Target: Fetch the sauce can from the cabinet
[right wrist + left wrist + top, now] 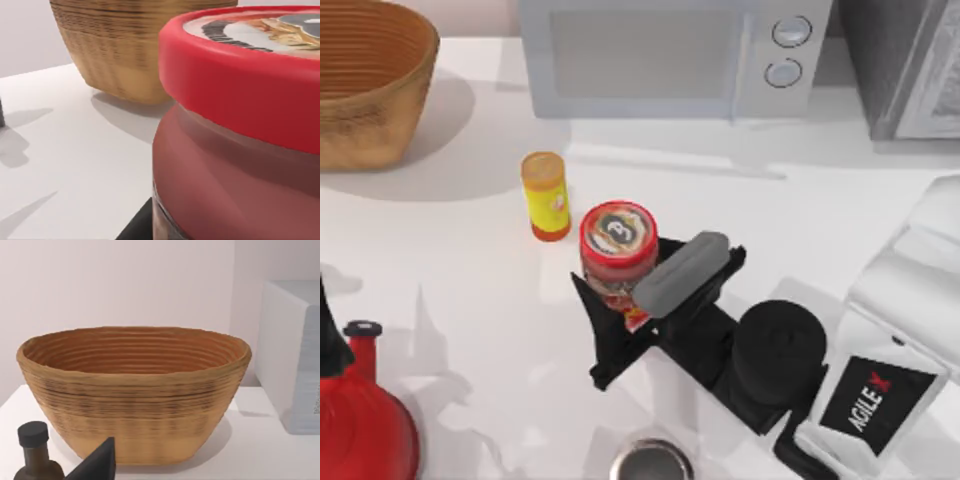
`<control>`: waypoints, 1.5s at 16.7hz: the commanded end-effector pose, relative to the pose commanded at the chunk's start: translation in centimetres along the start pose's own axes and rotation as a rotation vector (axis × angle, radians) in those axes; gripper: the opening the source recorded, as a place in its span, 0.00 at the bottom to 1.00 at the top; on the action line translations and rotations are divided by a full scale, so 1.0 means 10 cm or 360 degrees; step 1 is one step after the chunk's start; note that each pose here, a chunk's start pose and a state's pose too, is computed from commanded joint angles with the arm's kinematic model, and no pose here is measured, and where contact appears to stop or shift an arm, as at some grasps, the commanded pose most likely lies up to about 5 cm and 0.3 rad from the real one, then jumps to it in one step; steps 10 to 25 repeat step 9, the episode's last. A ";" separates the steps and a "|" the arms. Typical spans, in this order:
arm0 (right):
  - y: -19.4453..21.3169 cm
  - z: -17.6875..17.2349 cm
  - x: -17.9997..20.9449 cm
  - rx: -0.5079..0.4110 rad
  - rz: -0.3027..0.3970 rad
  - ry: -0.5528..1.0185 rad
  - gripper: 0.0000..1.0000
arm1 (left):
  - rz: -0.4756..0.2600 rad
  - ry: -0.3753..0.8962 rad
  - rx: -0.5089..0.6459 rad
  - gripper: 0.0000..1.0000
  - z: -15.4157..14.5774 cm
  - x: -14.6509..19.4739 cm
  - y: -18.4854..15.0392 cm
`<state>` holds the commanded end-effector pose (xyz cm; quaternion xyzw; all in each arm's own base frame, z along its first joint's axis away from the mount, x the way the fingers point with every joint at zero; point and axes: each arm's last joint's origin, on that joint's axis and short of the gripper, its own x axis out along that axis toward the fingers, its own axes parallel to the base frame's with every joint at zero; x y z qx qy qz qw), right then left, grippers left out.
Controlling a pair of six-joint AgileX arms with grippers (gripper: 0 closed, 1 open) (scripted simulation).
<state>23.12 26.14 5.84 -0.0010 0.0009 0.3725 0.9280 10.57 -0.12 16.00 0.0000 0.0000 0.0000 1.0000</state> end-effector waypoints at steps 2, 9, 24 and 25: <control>0.00 0.00 0.00 0.0000 0.0000 0.0000 0.90 | 0.0000 0.0000 0.0000 1.00 0.00 0.00 0.00; 0.00 0.00 0.00 0.0000 0.0000 0.0000 1.00 | 0.0000 0.0000 0.0000 1.00 0.00 0.00 0.00; 0.00 0.00 0.00 0.0000 0.0000 0.0000 1.00 | 0.0000 0.0000 0.0000 1.00 0.00 0.00 0.00; 0.00 0.00 0.00 0.0000 0.0000 0.0000 1.00 | 0.0000 0.0000 0.0000 1.00 0.00 0.00 0.00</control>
